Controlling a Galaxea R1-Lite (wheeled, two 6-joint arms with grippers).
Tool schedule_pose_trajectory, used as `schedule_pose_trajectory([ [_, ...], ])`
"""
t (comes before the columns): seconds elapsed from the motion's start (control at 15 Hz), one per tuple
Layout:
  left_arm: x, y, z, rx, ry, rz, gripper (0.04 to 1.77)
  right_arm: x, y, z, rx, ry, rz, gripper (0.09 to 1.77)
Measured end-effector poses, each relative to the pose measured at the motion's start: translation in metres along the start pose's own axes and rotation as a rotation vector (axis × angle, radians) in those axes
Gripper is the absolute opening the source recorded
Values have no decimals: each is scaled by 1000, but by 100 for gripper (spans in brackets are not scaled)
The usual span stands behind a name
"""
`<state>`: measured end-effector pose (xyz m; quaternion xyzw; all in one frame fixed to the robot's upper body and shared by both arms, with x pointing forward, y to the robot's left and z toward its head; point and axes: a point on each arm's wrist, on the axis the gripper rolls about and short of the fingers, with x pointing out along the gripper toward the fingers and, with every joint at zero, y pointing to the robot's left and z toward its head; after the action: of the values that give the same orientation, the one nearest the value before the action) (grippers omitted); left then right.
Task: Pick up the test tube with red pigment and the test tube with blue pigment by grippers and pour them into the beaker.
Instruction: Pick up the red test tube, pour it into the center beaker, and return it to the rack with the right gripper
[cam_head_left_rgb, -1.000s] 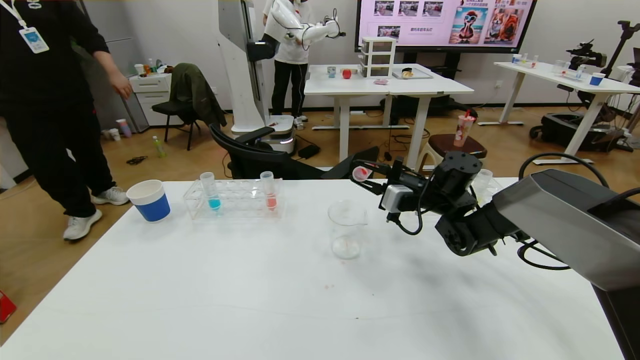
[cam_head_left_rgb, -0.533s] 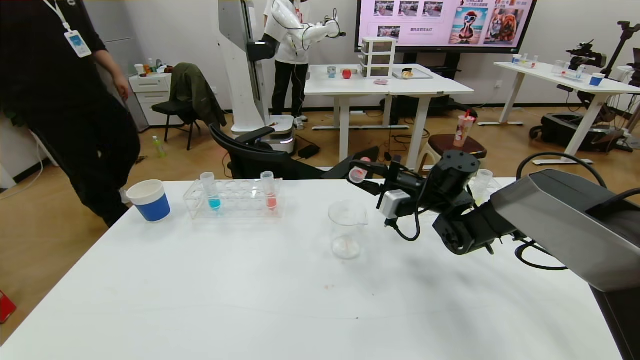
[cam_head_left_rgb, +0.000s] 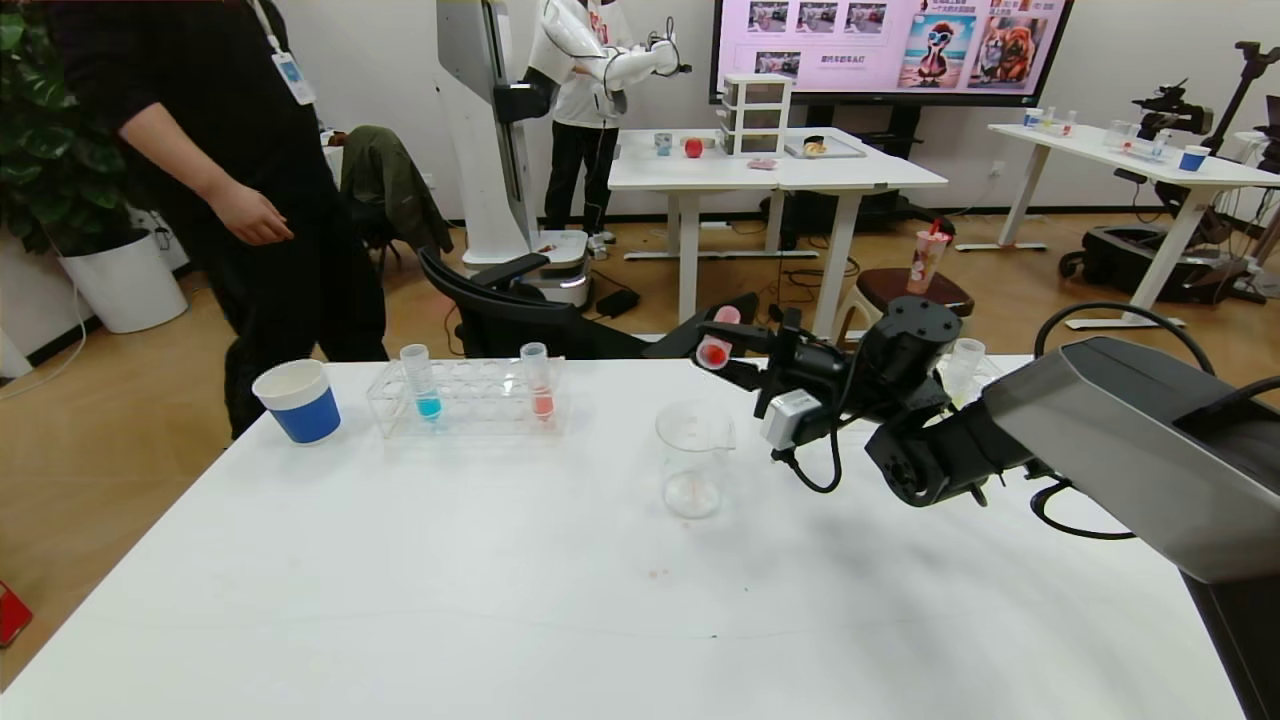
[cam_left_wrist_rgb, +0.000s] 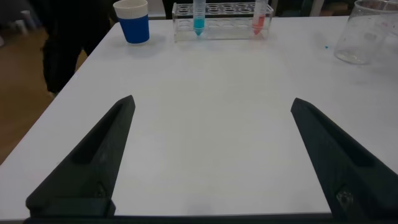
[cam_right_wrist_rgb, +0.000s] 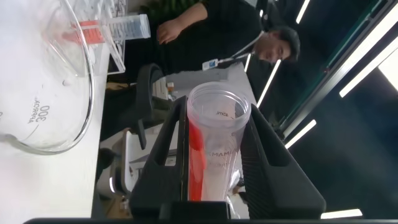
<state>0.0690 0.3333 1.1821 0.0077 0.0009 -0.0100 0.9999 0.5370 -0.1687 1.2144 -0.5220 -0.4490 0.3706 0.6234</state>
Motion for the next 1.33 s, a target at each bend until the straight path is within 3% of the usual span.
schedule_pose_trajectory([
  [1.0, 0, 0, 0, 0, 0, 0, 175, 1, 19, -2, -177, -28, 27, 50],
  [1.33, 0, 0, 0, 0, 0, 0, 175, 4, 14, -4, -264, -36, 12, 50],
])
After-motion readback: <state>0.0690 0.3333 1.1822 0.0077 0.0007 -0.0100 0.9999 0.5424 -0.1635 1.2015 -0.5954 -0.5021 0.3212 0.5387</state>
